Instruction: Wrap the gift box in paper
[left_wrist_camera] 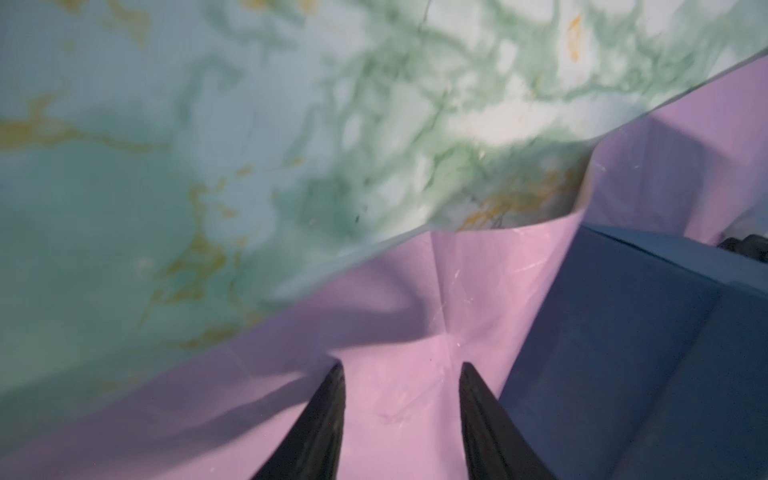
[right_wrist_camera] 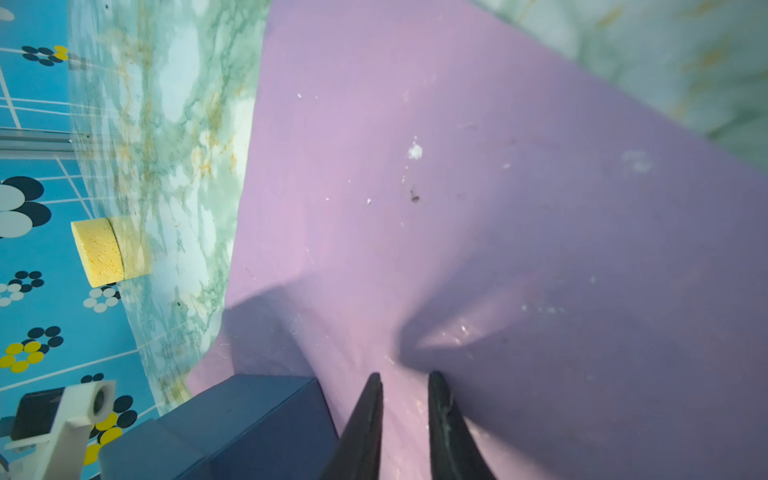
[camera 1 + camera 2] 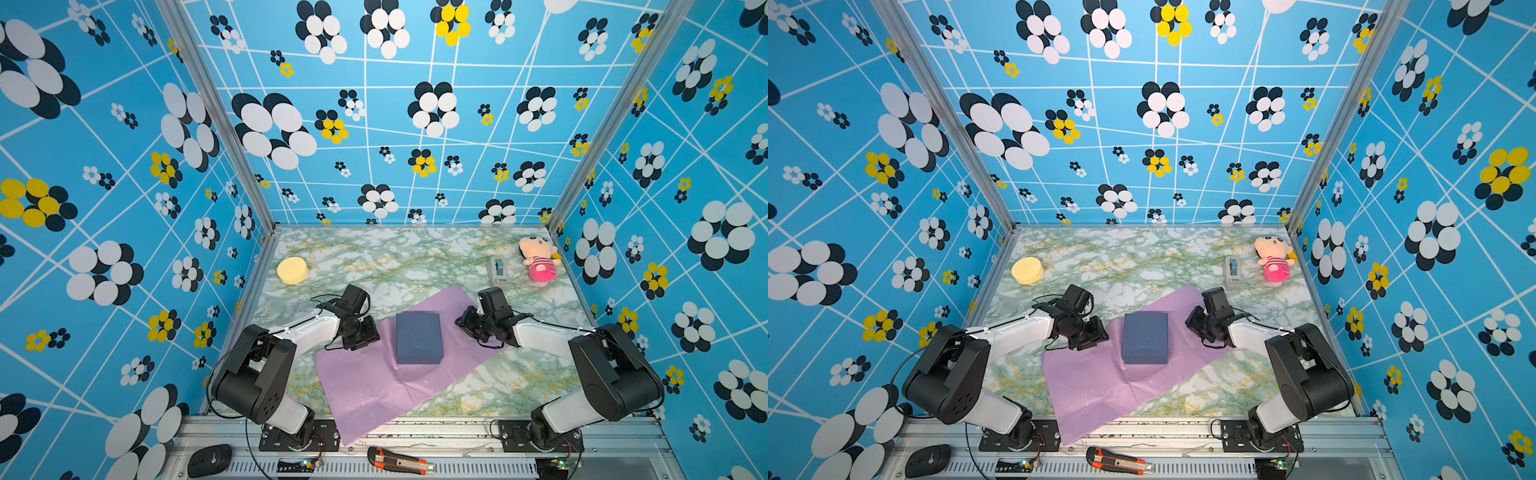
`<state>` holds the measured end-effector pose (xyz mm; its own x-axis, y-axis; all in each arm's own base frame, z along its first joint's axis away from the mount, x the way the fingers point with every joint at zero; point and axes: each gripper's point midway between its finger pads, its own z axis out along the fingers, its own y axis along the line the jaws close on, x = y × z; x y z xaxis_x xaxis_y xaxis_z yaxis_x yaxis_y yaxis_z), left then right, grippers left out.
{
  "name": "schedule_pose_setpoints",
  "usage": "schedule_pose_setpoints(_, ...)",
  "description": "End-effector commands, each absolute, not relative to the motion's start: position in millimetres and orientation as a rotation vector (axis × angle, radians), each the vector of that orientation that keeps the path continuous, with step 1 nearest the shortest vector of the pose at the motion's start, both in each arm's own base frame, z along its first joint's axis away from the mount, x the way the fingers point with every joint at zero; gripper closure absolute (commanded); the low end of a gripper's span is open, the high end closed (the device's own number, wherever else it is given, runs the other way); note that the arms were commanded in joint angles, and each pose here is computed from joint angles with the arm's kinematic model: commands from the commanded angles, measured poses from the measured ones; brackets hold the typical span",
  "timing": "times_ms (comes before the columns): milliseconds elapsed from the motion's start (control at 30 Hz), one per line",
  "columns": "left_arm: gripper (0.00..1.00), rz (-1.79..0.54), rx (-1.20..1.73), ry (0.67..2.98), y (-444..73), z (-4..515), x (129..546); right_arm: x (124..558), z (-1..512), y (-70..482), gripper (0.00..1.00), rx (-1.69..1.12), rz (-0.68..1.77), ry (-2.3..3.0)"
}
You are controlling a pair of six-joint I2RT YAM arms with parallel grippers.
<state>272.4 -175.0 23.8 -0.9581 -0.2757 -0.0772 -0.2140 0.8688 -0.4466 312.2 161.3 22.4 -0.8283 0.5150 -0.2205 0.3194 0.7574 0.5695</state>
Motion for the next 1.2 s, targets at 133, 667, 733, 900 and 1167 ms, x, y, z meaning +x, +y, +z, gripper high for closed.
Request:
schedule_pose_setpoints(133,0.53,-0.5,-0.387,2.884,-154,-18,336,310,0,129,0.75,0.737,0.564,2.599)
schedule_pose_setpoints(667,0.51,-0.631,-0.361,2.615,-141,76,387,316,111,183,0.33,0.505,0.886,2.462)
schedule_pose_setpoints(733,0.53,-0.624,-0.399,2.636,-131,59,379,312,111,196,0.29,0.499,0.947,2.47)
schedule_pose_setpoints(900,0.56,-0.618,-0.448,2.698,-123,23,362,324,112,227,0.23,0.424,1.033,2.495)
schedule_pose_setpoints(1167,0.56,-0.573,-0.474,2.739,-117,-1,353,339,91,240,0.22,0.277,0.945,2.607)
